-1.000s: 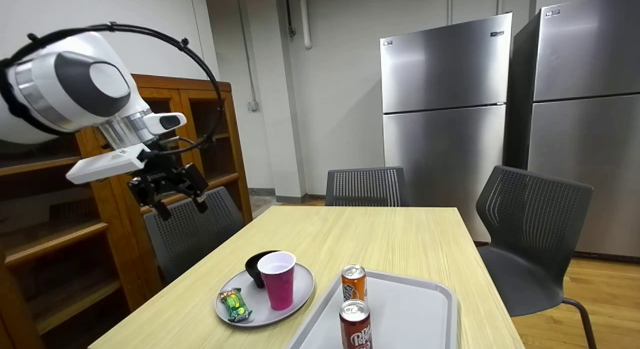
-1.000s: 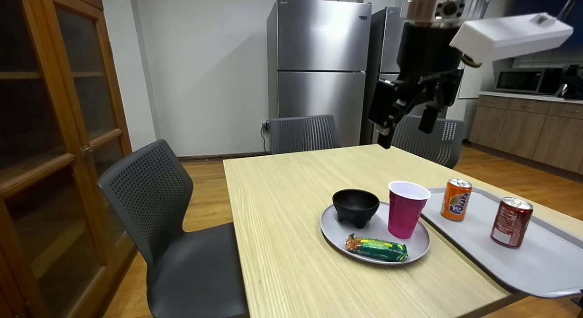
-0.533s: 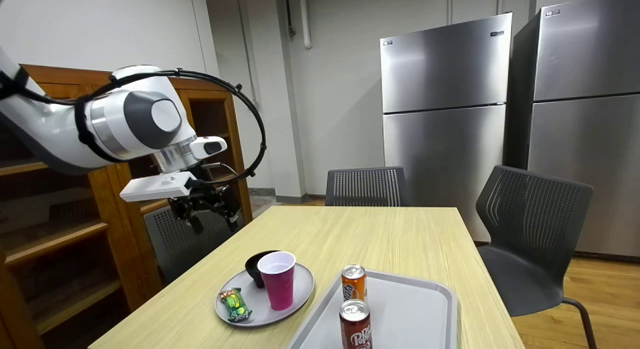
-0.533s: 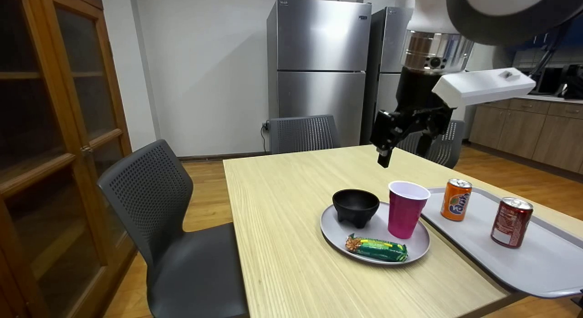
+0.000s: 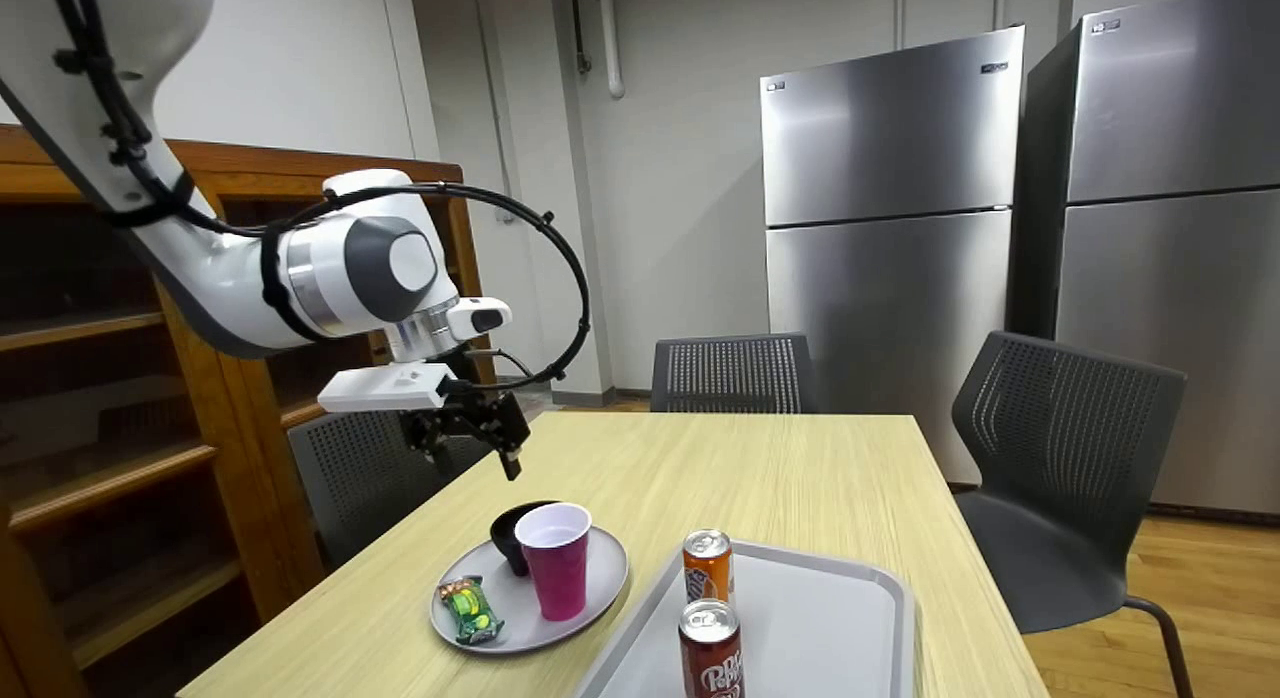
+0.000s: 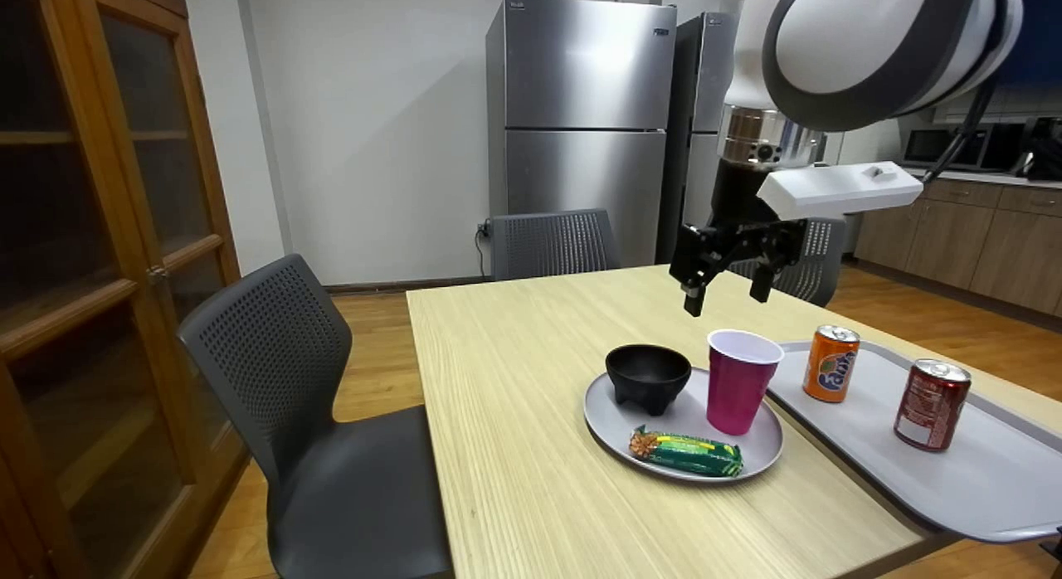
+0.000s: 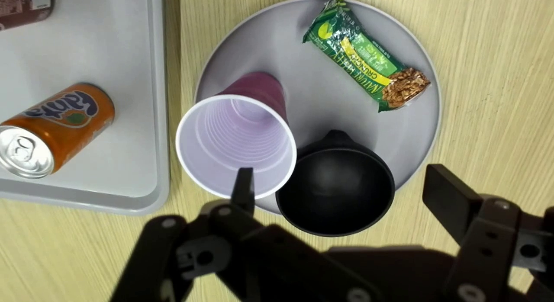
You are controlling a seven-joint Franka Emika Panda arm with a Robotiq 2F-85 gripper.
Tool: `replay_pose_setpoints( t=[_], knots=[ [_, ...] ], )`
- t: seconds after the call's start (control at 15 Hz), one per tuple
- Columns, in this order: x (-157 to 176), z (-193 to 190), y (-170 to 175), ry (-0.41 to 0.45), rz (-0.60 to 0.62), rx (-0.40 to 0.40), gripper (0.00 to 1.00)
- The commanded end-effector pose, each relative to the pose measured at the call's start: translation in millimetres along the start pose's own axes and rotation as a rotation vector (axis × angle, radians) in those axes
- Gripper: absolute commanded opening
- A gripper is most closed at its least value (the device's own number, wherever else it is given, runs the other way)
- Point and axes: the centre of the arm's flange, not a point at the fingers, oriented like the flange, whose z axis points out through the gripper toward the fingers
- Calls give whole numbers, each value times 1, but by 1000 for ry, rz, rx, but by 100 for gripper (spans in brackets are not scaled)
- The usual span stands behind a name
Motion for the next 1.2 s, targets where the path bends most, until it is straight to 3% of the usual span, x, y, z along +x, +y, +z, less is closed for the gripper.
replay_pose_setpoints(
  t=[0.0, 0.67, 1.13],
  knots=[
    [28, 27, 10, -19, 10, 6, 100],
    [45, 82, 17, -58, 34, 35, 100],
    [45, 95, 14, -76, 13, 37, 100]
  ],
)
